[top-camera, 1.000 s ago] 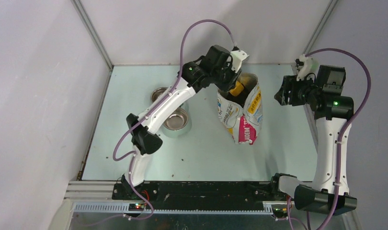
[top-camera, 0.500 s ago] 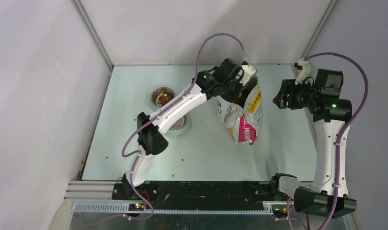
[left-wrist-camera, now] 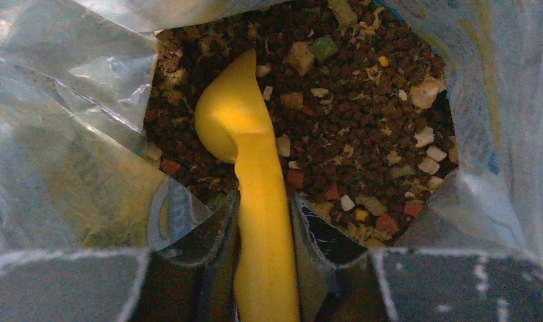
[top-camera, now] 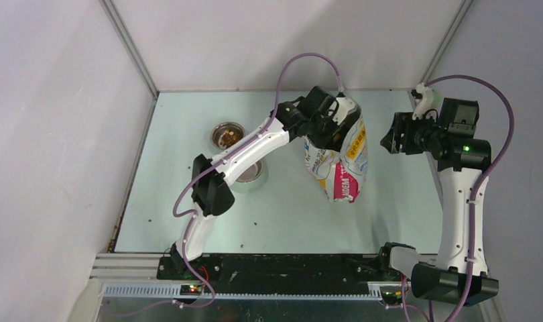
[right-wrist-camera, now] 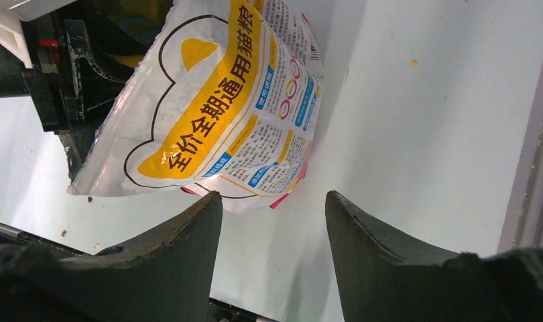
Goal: Serve the pet food
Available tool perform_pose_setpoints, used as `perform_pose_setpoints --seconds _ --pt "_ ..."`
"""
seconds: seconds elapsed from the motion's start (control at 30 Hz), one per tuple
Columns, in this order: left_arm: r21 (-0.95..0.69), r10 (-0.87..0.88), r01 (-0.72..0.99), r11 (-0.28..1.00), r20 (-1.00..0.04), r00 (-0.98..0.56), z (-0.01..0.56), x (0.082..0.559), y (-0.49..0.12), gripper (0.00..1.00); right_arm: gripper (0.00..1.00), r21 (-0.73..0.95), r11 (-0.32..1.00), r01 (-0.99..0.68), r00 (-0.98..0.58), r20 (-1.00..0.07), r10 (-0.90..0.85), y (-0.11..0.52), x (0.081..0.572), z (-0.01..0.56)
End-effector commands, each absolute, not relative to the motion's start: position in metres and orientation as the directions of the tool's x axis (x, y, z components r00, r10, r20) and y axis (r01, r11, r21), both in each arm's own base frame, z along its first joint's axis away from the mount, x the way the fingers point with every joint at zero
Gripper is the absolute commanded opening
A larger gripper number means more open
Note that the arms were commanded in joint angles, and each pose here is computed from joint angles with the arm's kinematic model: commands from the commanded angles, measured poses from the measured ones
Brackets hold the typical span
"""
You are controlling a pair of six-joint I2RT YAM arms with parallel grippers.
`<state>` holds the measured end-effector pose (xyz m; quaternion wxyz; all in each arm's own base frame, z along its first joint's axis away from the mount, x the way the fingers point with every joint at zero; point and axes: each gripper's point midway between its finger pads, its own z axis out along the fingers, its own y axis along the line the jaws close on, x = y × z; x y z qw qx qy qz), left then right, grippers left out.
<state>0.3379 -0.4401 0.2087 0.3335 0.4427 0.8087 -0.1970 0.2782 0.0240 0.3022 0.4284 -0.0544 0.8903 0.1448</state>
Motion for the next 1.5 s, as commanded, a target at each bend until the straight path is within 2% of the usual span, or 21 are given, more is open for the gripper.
perform_pose_setpoints --seconds 0.0,0.27,0.57,0.8,1.07,1.27,1.47 --pt "-0.255 0.622 0.878 0.406 -0.626 -0.470 0.194 0.281 -0.450 0.00 0.61 0.227 0.948 -0.223 -0.617 -0.786 0.043 0.026 0.278 0.307" --pt "-0.339 0.561 0.857 0.389 -0.650 -0.512 0.218 0.284 -0.451 0.00 0.61 0.226 0.950 -0.216 -0.619 -0.784 0.045 0.025 0.277 0.306" --pt "-0.569 0.466 0.787 0.238 -0.644 -0.607 0.260 0.276 -0.452 0.00 0.61 0.227 0.951 -0.211 -0.626 -0.778 0.047 0.024 0.280 0.303" --pt "-0.656 0.402 0.736 0.164 -0.637 -0.658 0.285 0.283 -0.447 0.00 0.61 0.225 0.953 -0.203 -0.629 -0.776 0.049 0.022 0.283 0.302" --pt "-0.770 0.302 0.629 0.108 -0.577 -0.759 0.312 0.305 -0.430 0.00 0.61 0.216 0.958 -0.190 -0.640 -0.767 0.046 0.018 0.287 0.298" --pt "-0.834 0.226 0.540 0.118 -0.507 -0.832 0.323 0.325 -0.414 0.00 0.61 0.192 0.965 -0.179 -0.646 -0.763 0.032 0.013 0.289 0.297" --pt "-0.853 0.154 0.507 0.125 -0.488 -0.859 0.338 0.343 -0.399 0.00 0.61 0.155 0.975 -0.162 -0.644 -0.765 0.014 0.006 0.289 0.298"
